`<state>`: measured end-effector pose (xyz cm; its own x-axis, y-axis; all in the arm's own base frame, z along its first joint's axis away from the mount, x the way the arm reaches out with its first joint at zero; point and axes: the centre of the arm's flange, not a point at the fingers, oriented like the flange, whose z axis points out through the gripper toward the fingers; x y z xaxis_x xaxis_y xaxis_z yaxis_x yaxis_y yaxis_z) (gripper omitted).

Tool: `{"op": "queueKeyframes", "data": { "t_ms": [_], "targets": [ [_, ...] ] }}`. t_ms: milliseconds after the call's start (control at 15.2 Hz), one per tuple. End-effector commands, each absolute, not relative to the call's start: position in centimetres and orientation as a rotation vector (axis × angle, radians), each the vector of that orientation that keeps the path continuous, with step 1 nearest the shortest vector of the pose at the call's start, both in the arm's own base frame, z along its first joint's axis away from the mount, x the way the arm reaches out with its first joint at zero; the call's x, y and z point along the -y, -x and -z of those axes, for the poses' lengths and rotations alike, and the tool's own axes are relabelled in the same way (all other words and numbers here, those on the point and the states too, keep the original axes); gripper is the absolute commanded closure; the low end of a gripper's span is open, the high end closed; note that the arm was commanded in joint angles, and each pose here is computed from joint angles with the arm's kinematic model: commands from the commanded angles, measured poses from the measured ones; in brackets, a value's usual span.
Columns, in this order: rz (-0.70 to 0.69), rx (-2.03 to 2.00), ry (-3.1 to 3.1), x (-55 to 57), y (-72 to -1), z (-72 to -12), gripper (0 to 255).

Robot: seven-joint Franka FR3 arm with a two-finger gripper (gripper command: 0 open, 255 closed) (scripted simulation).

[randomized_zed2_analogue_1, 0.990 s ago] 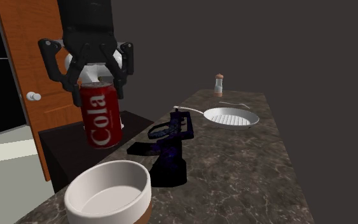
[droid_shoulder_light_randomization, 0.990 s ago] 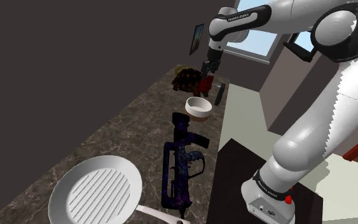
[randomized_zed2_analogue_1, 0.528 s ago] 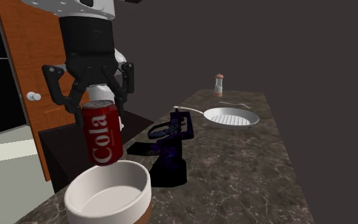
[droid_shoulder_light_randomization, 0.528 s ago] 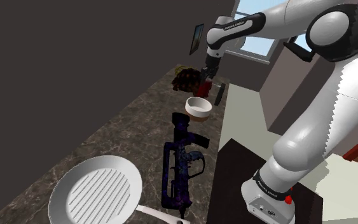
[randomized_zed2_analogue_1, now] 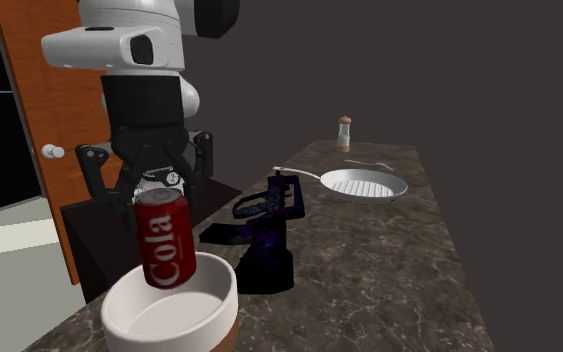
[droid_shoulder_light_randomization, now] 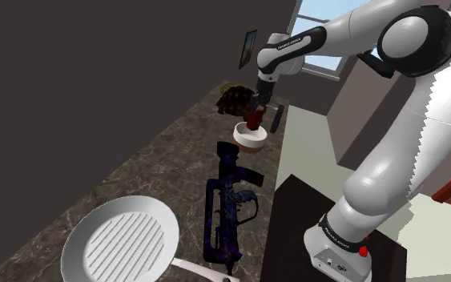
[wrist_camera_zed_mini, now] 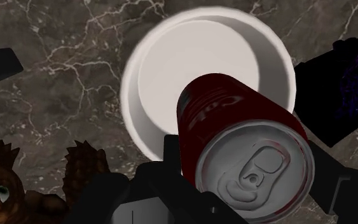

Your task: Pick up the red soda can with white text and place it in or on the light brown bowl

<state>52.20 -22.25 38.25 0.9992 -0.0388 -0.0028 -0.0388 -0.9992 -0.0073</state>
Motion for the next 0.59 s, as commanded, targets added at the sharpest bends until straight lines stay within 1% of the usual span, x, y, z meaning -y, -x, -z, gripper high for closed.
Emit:
{"op": "queueKeyframes", "data": {
  "t_ms": [0,528],
  "targets": [
    [-0.003,-0.061,3.134,22.2,-52.23,-37.1,255],
    [-0.003,-0.061,3.134,22.2,-52.23,-36.64,255]
  ]
}}
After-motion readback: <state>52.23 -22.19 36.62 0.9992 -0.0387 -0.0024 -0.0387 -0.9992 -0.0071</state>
